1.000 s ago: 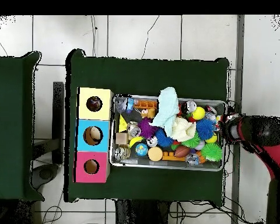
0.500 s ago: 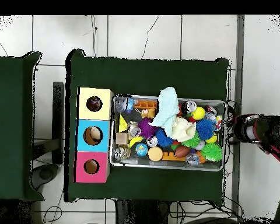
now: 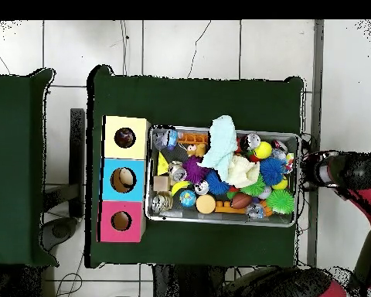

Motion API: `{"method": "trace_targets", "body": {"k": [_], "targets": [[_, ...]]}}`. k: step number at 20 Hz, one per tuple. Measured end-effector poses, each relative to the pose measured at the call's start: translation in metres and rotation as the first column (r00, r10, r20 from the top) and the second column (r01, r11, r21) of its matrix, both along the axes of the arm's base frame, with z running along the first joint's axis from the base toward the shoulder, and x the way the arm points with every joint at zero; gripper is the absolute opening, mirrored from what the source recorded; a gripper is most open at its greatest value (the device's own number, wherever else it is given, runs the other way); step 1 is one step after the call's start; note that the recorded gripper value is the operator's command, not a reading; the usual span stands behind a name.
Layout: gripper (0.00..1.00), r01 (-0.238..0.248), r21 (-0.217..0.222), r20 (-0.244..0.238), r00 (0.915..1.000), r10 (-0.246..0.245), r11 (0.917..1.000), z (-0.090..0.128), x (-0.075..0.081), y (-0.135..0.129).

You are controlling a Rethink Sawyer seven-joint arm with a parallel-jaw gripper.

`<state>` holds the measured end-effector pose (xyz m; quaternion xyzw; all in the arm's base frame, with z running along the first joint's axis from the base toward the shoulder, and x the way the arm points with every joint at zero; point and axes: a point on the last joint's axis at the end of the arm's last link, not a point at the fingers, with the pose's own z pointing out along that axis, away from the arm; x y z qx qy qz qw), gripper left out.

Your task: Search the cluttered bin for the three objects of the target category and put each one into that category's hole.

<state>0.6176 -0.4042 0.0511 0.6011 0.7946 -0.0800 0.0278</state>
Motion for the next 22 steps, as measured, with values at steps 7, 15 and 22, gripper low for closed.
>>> {"method": "trace_targets", "body": {"k": [7, 15, 22], "targets": [[0.00, 0.009, -0.019, 0.024, 0.9997, -0.009, 0.9998, -0.042, -0.004, 0.001], [0.00, 0.036, -0.048, 0.051, 0.9981, -0.034, 0.9982, -0.088, -0.019, -0.009], [0.00, 0.078, -0.037, 0.039, 0.9963, -0.077, 0.9963, -0.118, -0.043, -0.021]]}}
